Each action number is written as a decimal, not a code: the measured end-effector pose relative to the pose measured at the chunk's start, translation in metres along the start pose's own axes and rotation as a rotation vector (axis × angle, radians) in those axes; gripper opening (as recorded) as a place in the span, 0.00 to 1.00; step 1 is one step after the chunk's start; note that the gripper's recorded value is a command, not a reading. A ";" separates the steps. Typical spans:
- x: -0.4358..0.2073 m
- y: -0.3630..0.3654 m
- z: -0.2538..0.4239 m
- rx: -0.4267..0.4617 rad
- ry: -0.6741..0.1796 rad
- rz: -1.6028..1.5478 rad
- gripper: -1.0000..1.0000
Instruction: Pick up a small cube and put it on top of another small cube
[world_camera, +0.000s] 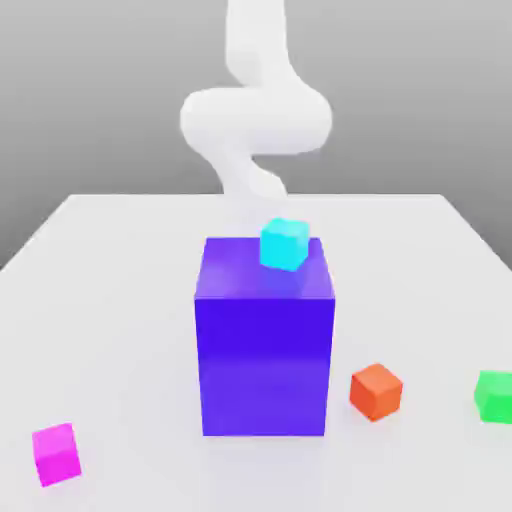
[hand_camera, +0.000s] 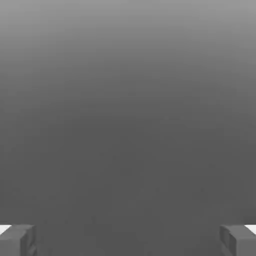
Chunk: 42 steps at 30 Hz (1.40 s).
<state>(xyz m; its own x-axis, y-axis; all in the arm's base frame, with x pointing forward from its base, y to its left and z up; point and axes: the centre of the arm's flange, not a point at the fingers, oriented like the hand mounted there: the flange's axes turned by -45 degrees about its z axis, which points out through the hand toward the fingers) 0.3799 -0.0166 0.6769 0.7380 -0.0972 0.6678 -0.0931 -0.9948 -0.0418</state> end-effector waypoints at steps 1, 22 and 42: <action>0.000 0.007 0.021 -0.015 -0.028 0.036 0.50; -0.175 0.210 0.349 -0.336 -0.522 0.791 0.50; -0.283 0.248 0.422 -0.417 -0.640 0.982 0.00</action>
<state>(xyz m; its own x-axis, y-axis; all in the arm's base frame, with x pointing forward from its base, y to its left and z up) 0.4301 -0.2490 0.1634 0.4183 -0.9083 0.0009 -0.9083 -0.4183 -0.0009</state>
